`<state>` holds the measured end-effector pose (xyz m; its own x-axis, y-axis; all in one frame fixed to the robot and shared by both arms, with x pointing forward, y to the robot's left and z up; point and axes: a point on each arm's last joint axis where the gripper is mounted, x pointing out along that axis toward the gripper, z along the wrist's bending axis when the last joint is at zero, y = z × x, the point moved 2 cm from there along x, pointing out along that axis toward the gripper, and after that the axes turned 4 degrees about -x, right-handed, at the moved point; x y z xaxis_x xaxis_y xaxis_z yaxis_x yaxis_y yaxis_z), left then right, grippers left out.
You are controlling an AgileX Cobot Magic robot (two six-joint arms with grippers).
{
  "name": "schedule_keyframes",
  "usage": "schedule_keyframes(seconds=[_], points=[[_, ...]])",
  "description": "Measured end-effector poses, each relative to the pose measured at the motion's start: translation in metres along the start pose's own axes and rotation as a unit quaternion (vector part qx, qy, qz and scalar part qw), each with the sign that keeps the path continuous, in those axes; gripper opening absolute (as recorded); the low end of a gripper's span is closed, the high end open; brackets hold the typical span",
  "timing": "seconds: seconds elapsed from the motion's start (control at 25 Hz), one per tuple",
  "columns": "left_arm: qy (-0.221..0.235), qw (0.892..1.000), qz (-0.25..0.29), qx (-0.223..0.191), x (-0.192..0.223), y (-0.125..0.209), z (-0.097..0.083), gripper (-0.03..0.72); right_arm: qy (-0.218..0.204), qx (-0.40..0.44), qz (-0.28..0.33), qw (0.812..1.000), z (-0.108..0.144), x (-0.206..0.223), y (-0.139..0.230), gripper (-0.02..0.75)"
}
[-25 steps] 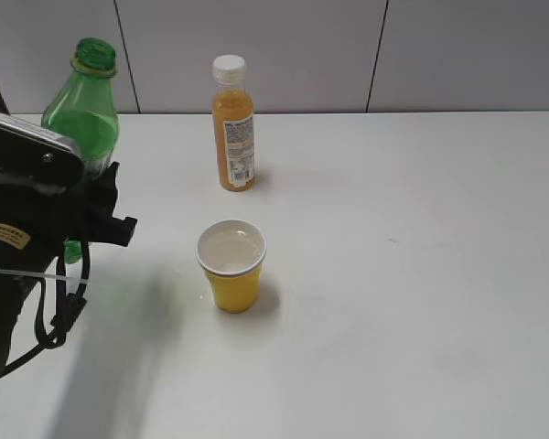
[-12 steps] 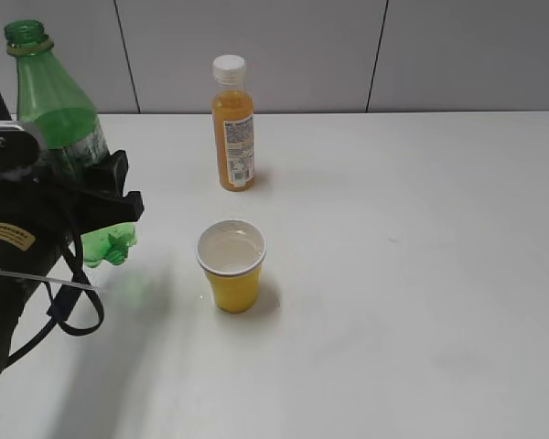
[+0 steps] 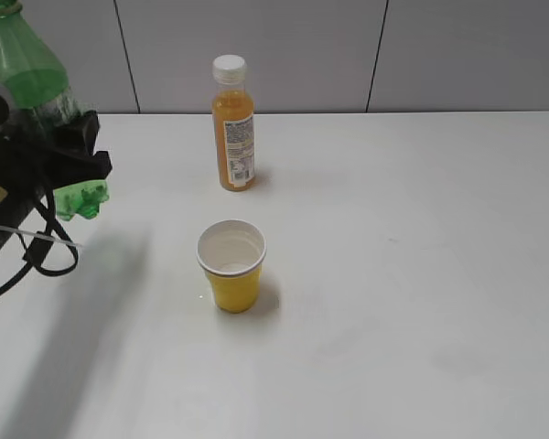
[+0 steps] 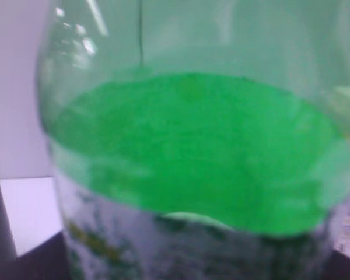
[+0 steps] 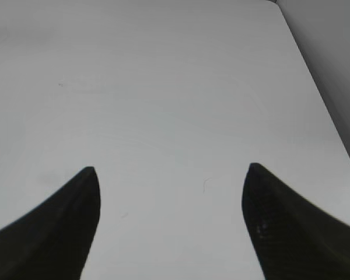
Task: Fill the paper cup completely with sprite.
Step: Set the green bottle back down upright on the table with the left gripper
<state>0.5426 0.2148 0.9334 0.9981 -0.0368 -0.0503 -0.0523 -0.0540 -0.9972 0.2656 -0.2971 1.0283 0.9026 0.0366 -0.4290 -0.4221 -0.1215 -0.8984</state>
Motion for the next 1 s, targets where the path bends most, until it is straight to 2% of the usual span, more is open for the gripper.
schedule_keyframes(seconds=[0.2, 0.48, 0.72, 1.0], points=[[-0.003, 1.0, -0.019, 0.005, 0.035, 0.001, 0.009, 0.463, 0.0, 0.0, 0.0, 1.0, 0.0, 0.0, 0.0, 0.585], [0.028, 0.999, -0.041, 0.009, 0.079, 0.003, -0.007, 0.463, 0.0, 0.0, 0.0, 1.0, 0.0, 0.0, 0.0, 0.585], [0.031, 0.999, -0.024, 0.012, 0.102, 0.025, -0.013, 0.458, 0.0, 0.0, 0.0, 1.0, 0.0, 0.0, 0.0, 0.585], [0.031, 0.999, 0.006, 0.019, 0.108, 0.054, -0.013, 0.458, 0.0, 0.0, 0.0, 1.0, 0.0, 0.0, 0.0, 0.585]])
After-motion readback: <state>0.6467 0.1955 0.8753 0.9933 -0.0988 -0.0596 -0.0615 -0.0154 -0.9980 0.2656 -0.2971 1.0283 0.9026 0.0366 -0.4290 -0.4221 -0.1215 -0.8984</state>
